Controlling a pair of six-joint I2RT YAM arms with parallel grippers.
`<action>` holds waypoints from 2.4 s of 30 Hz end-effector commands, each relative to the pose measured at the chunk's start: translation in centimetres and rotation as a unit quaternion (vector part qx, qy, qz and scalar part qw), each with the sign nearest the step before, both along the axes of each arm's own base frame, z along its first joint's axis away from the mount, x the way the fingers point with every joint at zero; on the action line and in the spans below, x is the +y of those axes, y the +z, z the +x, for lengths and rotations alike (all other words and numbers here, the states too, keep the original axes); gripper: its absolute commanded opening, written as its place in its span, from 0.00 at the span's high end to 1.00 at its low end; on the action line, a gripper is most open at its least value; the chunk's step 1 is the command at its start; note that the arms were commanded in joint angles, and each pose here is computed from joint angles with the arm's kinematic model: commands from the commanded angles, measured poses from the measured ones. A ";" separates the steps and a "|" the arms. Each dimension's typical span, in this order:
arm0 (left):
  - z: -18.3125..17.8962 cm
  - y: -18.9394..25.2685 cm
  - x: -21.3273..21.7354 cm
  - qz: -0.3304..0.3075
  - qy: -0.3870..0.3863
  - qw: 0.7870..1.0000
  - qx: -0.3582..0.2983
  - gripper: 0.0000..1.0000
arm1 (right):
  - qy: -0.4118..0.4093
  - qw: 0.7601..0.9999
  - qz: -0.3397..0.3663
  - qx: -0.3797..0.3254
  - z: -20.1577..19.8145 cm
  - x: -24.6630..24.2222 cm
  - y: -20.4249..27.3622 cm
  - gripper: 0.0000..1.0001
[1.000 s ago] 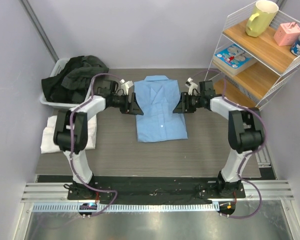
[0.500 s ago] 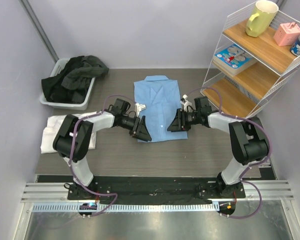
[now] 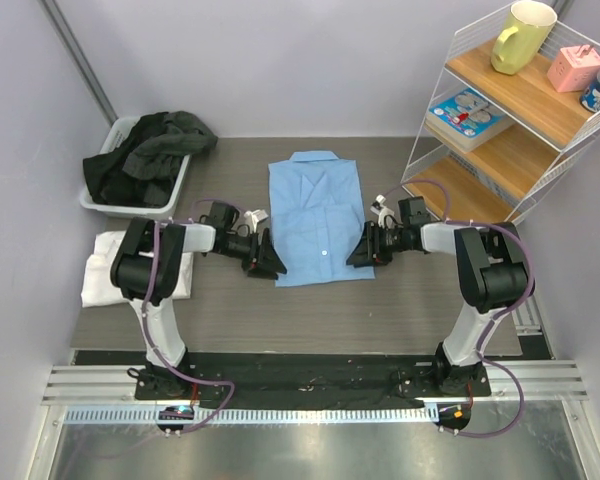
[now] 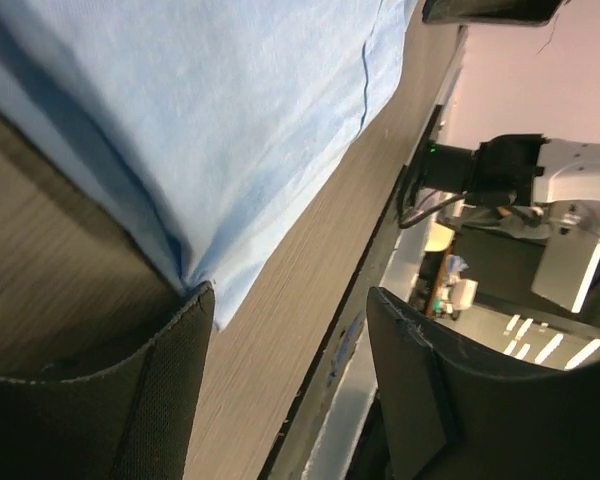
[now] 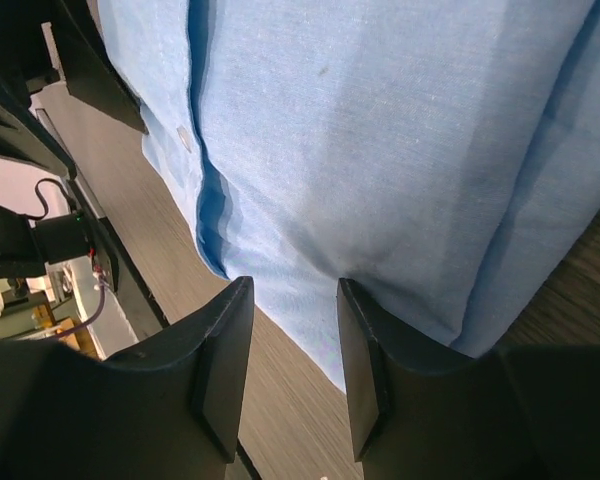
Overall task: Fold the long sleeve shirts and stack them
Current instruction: Fold the shirt
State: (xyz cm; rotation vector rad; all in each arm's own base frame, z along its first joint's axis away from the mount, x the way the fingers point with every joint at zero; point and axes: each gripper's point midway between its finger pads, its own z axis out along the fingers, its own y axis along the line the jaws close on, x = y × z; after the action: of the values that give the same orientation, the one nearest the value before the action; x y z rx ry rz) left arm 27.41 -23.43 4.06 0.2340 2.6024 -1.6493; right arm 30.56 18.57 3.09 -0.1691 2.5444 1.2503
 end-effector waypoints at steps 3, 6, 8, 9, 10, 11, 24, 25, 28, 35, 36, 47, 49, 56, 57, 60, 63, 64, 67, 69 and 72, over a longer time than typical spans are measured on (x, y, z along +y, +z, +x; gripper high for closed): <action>-0.7 4.5 1.4 0.009 -0.028 0.992 -0.120 0.36 | 0.022 0.998 -0.024 -0.060 0.8 -0.9 4.3 0.55; 2.1 8.5 0.5 0.002 -0.016 0.984 -0.178 0.36 | 0.027 0.994 0.007 -0.105 2.1 0.0 8.4 0.52; 3.4 10.1 -1.3 -0.003 -0.020 0.981 -0.195 0.34 | 0.005 0.992 0.034 -0.121 4.0 0.9 10.1 0.49; 3.6 10.2 -2.2 -0.005 -0.022 0.981 -0.195 0.33 | 0.004 0.989 0.053 -0.139 5.1 1.5 10.7 0.48; 4.2 9.7 -3.5 -0.011 -0.027 0.979 -0.202 0.31 | -0.004 0.990 0.065 -0.125 5.6 2.3 10.9 0.48; 4.7 9.6 -4.2 -0.015 -0.021 0.980 -0.196 0.30 | -0.004 0.990 0.072 -0.121 5.9 2.7 10.9 0.48; 9.2 -1.9 -3.7 0.034 0.070 0.995 -0.065 0.12 | -0.049 0.998 0.034 -0.028 8.6 0.8 0.0 0.52; 8.4 -1.8 -3.5 0.025 0.055 0.996 -0.065 0.13 | -0.048 0.998 0.028 -0.028 8.6 0.2 -0.2 0.52; 6.9 1.6 -3.6 -0.011 0.020 0.994 -0.108 0.15 | -0.016 0.999 0.021 -0.044 7.8 0.0 1.8 0.53; 9.0 5.1 -1.3 0.055 0.031 0.977 -0.205 0.22 | -0.023 0.984 -0.027 -0.176 12.4 -1.1 7.4 0.52; 10.1 5.8 -1.1 0.060 0.037 0.973 -0.221 0.22 | -0.032 0.982 -0.045 -0.181 13.3 -1.5 6.9 0.52; 15.2 4.1 2.6 0.159 0.064 0.955 -0.243 0.35 | -0.049 0.976 -0.094 -0.192 17.5 -2.2 4.2 0.52; 15.9 4.2 2.6 0.163 0.061 0.951 -0.254 0.35 | -0.047 0.977 -0.091 -0.188 17.4 -2.0 3.8 0.52; 17.7 3.3 2.1 0.156 0.056 0.952 -0.259 0.38 | -0.043 0.980 -0.076 -0.179 17.7 -1.3 2.8 0.52; 17.8 3.3 1.9 0.154 0.056 0.952 -0.258 0.39 | -0.045 0.980 -0.074 -0.181 18.0 -1.3 3.0 0.52; 18.4 3.0 1.6 0.149 0.057 0.954 -0.254 0.39 | -0.046 0.980 -0.072 -0.181 18.1 -1.1 3.0 0.54; 19.1 3.0 1.4 0.145 0.059 0.953 -0.259 0.39 | -0.047 0.980 -0.073 -0.179 18.3 -1.1 2.9 0.56; 19.2 3.0 1.2 0.144 0.060 0.953 -0.259 0.39 | -0.046 0.980 -0.072 -0.179 18.3 -1.0 2.8 0.59; 19.9 3.2 0.9 0.140 0.061 0.952 -0.265 0.39 | -0.043 0.981 -0.061 -0.179 18.2 -0.7 3.2 0.72; 20.2 3.3 0.7 0.136 0.062 0.952 -0.267 0.39 | -0.041 0.982 -0.057 -0.177 18.1 -0.5 3.3 0.76; 20.4 3.3 0.0 0.123 0.059 0.954 -0.268 0.39 | -0.041 0.982 -0.055 -0.177 18.1 -0.5 3.3 0.84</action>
State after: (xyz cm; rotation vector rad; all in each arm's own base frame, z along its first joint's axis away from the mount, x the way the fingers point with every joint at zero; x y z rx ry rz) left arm 46.62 -22.12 5.93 0.4269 2.4024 -0.9836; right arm 47.37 17.19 4.55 -0.2412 2.3604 0.9263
